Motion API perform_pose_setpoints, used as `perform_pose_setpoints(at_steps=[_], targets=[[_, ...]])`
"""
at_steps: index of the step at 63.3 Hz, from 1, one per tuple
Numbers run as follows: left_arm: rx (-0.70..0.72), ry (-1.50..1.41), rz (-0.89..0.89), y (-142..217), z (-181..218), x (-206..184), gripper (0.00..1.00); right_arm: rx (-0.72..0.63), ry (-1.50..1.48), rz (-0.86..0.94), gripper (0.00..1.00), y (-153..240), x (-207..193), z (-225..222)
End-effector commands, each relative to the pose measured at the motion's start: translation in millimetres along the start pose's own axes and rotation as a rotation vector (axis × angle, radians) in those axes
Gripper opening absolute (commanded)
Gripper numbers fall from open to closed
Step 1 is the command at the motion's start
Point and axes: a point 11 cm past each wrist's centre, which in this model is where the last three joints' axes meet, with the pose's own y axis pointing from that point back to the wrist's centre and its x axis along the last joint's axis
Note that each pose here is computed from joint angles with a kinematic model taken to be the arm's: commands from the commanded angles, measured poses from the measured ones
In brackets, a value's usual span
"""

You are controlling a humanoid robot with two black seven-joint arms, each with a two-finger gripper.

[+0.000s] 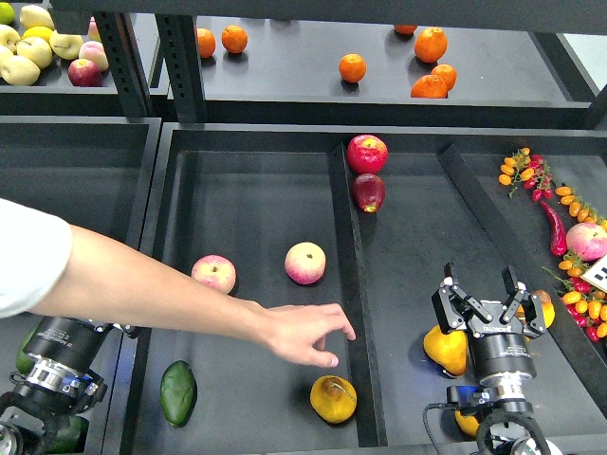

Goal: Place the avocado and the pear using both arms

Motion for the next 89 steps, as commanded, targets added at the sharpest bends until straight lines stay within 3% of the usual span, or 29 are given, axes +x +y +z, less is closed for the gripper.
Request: perform_pose_setpoints(at_steps=[1,78,89], targets=[[0.002,0.0,0.0,0,0,0,1.0,0.0,0.0,0.0,1.0,0,0,0],[0.016,0.014,0.022,-3,-5,9,1.0,0.005,0.002,0.013,1.0,2,4,-2],[0.171,-0.094,0.001,-18,-16,-4,1.0,0.006,0.002,0.012,1.0,2,4,-2]])
